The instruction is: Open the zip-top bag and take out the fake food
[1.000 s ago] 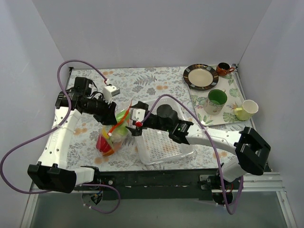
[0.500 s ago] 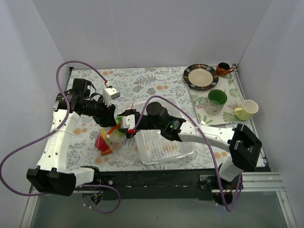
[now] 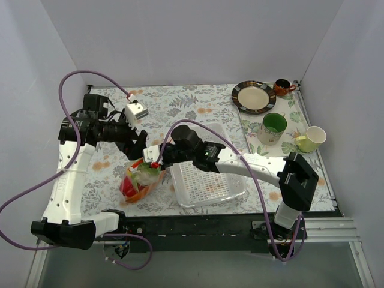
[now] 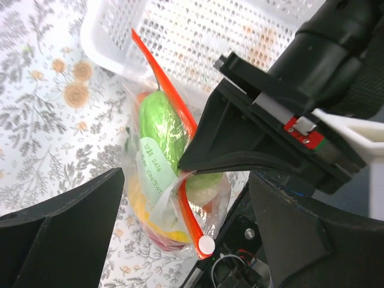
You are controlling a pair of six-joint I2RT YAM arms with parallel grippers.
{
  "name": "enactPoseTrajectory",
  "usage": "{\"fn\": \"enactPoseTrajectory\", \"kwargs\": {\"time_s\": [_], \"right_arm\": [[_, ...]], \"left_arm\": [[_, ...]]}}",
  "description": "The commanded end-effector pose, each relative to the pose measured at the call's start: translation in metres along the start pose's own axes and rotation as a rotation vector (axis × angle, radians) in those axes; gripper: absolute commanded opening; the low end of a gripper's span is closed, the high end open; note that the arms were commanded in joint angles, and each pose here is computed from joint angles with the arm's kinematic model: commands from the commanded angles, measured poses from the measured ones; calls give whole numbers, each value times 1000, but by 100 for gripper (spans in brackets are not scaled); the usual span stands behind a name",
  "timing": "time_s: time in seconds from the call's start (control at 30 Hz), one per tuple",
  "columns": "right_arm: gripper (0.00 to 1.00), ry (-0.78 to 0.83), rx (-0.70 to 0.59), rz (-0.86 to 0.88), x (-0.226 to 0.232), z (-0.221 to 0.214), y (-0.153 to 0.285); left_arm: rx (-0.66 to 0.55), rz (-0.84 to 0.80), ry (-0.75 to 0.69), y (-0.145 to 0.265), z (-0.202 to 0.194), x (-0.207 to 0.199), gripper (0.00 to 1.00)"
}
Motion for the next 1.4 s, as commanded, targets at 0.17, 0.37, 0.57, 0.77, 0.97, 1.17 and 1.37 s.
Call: {"fn": "enactPoseTrajectory", "kwargs": {"time_s": [0.17,0.37,0.57,0.77,0.97,1.17,1.37], "right_arm": [[1,-53,-7,-183,-67,9,7],[3,-177,-22,-204,-101,8,20],[3,-181,-34,-241,-106,6,35],[1,-294,-83,-235,-132,-3,49],[1,-418,-148,-196,-151,-18,61],[1,-432,-192,-134,-133,-17,63],[1,-448,-246,-112,-124,-8,71]], "left_arm": [[-92,24,-98,28,21,-17,85],[-75,59,-110,25,3,-21,83],[-25,68,-157,26,-17,-27,77],[15,92,-243,16,-46,-30,62],[-117,229,-422,12,-58,-31,62],[-428,462,-422,13,-14,-5,65],[-475,406,-303,-11,-7,12,67]]}}
Point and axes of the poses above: each gripper's point midway between its finger pads, its own y axis back along the fingers, its own x axis along the line the jaws close on, z = x × y, the point moved 8 cm from there along y, back along the fingers, and after that the axes turned 3 degrees about -y, right-handed, at the moved point
